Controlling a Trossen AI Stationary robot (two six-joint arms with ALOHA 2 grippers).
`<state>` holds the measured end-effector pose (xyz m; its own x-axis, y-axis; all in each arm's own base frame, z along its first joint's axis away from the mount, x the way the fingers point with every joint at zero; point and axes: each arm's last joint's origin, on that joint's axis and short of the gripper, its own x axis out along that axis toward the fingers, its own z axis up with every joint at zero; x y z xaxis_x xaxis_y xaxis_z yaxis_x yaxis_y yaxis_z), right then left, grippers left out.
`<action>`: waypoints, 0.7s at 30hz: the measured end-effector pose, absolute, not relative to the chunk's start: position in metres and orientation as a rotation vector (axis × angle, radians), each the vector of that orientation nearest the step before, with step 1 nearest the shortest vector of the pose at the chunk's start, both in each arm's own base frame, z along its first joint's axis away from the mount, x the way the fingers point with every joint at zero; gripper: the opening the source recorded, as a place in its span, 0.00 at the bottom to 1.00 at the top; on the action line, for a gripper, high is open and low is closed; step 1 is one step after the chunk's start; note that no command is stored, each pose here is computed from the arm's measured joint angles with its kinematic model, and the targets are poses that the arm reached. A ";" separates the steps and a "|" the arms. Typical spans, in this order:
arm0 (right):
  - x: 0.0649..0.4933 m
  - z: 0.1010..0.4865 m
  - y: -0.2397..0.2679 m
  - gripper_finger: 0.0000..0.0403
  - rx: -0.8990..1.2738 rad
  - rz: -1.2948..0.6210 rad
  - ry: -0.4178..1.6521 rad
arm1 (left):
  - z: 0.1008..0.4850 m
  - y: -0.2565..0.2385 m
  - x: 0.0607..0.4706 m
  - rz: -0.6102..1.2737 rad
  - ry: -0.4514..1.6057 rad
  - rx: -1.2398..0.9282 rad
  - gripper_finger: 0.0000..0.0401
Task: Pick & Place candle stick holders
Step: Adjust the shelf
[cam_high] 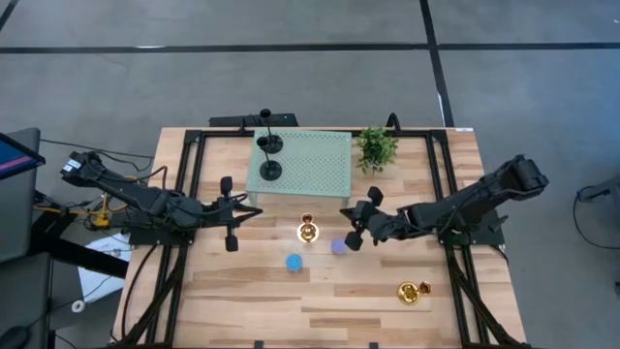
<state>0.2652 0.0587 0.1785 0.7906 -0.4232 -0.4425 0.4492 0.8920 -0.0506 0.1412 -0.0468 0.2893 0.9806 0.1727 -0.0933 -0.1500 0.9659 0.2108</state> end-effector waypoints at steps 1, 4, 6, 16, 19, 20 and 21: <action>0.267 0.177 0.059 0.00 0.063 -0.472 0.451 | 0.289 -0.047 0.141 0.164 0.111 0.204 0.03; 0.273 0.172 0.058 0.00 0.070 -0.499 0.421 | 0.289 -0.047 0.141 0.164 0.111 0.204 0.03; 0.275 0.170 0.058 0.00 0.063 -0.534 0.403 | 0.289 -0.047 0.141 0.163 0.111 0.204 0.03; 0.275 0.165 0.056 0.00 0.051 -0.657 0.373 | 0.289 -0.047 0.141 0.164 0.111 0.204 0.03; 0.274 0.164 0.056 0.00 0.038 -0.673 0.381 | 0.289 -0.047 0.141 0.163 0.111 0.204 0.03; 0.274 0.164 0.056 0.00 0.035 -0.676 0.383 | 0.289 -0.047 0.141 0.164 0.111 0.204 0.03; 0.274 0.164 0.056 0.00 0.035 -0.677 0.384 | 0.289 -0.047 0.141 0.164 0.111 0.204 0.03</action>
<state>0.2735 0.0557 0.1642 0.7123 -0.6039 -0.3575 0.6165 0.7819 -0.0923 0.1412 -0.0468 0.2893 0.9806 0.1726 -0.0930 -0.1501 0.9661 0.2103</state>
